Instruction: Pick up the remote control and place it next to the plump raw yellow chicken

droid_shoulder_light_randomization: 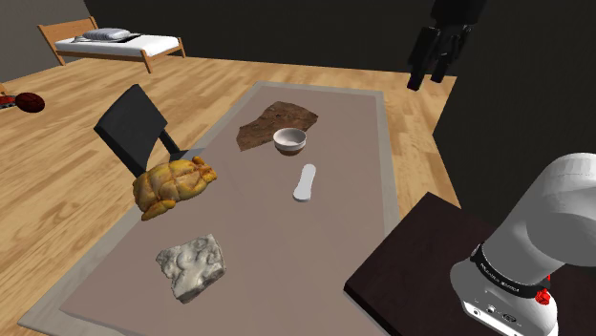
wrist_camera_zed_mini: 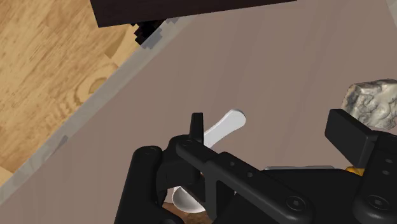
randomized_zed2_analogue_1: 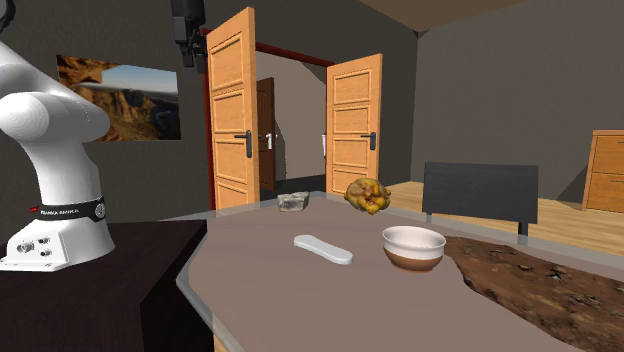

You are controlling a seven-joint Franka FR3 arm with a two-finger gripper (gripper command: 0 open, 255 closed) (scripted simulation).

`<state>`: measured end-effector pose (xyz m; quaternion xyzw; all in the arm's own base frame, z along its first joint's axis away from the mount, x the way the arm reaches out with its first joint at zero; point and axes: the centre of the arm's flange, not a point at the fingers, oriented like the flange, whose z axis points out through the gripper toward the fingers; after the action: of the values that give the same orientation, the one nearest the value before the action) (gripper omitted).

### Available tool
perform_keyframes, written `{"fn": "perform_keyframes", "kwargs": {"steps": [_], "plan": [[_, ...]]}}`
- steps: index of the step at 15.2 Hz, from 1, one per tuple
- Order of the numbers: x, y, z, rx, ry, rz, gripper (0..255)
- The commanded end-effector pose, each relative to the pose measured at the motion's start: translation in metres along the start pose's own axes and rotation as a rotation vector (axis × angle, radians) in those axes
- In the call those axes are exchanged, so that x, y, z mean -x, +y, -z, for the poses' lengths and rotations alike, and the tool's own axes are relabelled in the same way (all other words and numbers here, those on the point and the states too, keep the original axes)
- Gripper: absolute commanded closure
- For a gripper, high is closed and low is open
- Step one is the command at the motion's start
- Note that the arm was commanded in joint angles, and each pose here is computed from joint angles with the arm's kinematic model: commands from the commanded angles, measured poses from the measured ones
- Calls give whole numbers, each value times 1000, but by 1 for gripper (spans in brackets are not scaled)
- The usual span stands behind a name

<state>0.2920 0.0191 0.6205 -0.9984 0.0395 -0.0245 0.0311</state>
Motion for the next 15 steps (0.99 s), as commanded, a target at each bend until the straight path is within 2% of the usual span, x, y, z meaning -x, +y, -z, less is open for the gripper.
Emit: {"fn": "perform_keyframes", "kwargs": {"steps": [1, 15], "plan": [[0, 0, 0, 0, 0, 0, 0], [-102, -31, -152, 20, -6, -265, 0]]}}
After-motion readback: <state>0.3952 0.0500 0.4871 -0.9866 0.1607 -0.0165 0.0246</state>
